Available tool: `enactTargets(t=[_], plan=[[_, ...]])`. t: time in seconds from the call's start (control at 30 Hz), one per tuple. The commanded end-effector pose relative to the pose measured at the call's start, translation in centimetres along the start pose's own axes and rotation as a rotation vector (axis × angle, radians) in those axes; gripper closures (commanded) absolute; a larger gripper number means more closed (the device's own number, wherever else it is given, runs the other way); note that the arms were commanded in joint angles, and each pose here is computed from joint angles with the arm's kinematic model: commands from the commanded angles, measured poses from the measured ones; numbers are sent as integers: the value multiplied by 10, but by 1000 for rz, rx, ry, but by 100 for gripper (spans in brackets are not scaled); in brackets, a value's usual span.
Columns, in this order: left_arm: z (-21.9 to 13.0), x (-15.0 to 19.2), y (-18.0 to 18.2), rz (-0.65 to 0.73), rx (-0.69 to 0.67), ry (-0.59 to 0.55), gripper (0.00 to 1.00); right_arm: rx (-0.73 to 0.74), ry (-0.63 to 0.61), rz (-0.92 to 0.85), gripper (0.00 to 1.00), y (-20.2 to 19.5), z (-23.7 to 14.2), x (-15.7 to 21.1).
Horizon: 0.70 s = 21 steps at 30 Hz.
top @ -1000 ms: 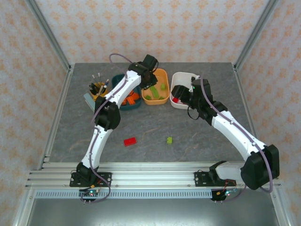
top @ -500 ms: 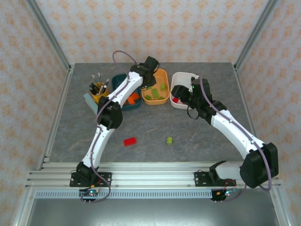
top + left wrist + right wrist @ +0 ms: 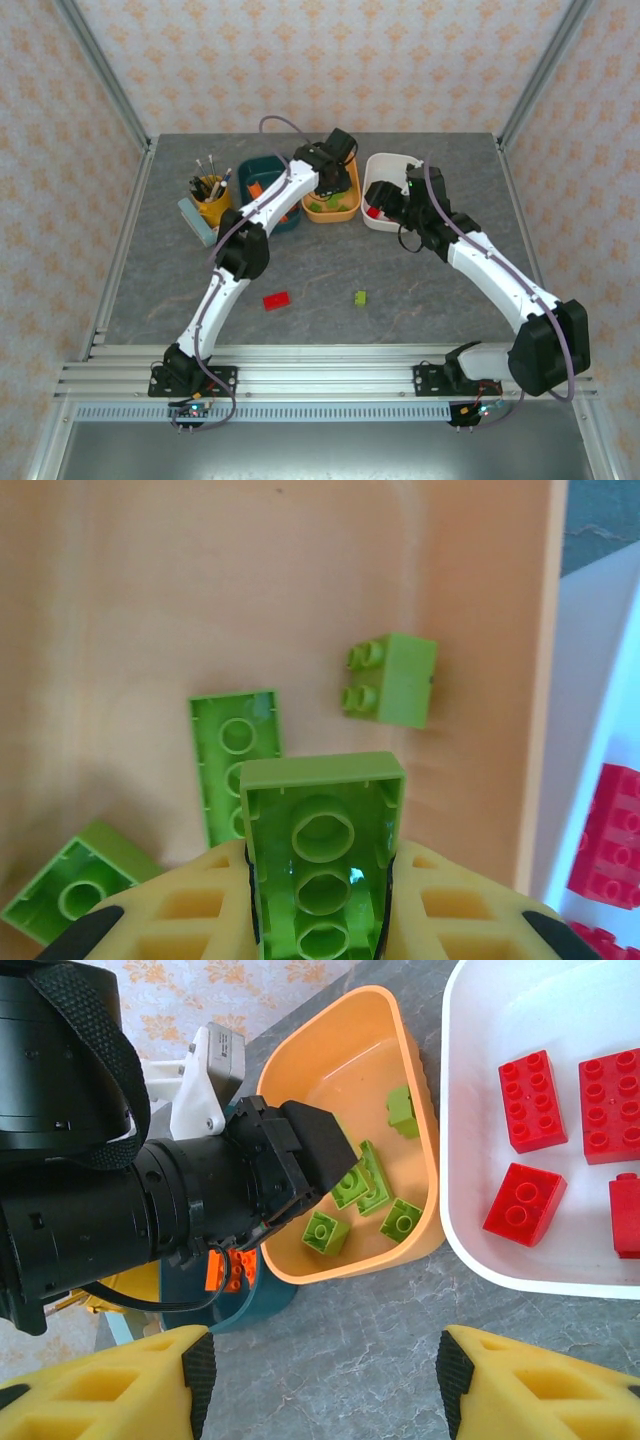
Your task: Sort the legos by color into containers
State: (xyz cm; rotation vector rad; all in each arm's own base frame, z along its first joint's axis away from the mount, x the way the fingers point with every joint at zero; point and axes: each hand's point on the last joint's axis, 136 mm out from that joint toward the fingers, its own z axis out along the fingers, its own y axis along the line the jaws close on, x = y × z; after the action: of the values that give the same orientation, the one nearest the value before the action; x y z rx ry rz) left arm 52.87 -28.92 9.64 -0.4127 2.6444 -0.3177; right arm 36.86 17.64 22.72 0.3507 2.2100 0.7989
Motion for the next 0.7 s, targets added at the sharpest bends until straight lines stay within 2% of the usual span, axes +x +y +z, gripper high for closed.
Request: enactTargets(t=[0.0,0.2,0.4,0.67], plan=[[15,8,-8,-23,37,29,82,3,2,3,38,-1,0,-1],[32,29,-1,-37,16,109,81,8,6,6,38,-4,-1,1],[35,36,-7,-28,36,130,78,17,-30,21,38,-7,-3,-5],[19,28,-3,-21,15,104,58,15,-23,31,38,-8,-1,-4]])
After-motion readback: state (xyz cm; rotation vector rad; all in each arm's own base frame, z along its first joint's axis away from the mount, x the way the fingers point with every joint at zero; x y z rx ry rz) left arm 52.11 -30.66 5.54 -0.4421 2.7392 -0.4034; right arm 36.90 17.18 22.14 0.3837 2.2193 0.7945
